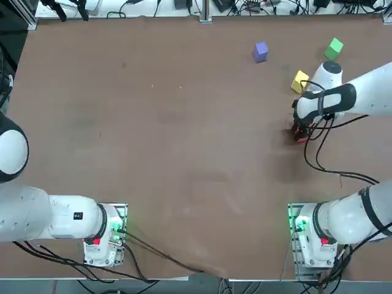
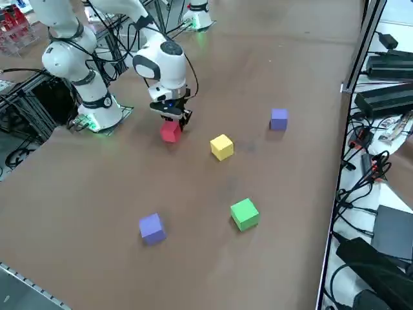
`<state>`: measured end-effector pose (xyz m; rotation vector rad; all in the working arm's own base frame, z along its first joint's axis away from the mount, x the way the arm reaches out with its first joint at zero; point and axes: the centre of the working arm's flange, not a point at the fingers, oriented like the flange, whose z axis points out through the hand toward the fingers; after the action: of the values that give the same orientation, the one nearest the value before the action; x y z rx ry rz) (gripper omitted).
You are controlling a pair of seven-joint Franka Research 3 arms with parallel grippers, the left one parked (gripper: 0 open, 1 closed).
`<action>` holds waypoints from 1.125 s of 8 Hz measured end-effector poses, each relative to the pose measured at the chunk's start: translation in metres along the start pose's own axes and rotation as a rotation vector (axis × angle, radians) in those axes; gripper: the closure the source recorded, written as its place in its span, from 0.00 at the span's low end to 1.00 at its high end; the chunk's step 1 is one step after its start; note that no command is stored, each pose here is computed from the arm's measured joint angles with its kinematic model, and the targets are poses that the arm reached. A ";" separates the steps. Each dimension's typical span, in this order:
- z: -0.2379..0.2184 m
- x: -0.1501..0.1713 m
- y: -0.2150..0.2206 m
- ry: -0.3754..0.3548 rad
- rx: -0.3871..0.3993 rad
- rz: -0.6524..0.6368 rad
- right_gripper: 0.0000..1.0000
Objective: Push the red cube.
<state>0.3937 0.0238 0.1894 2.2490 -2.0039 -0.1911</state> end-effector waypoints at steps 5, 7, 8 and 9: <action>0.002 0.058 0.009 -0.029 -0.012 0.013 0.58; 0.002 0.079 0.014 -0.039 -0.008 0.024 0.58; 0.002 0.090 0.017 -0.044 -0.006 0.025 0.58; 0.002 0.099 0.020 -0.049 -0.004 0.021 0.58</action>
<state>0.3853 -0.0771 0.1894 2.2408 -2.0484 -0.2505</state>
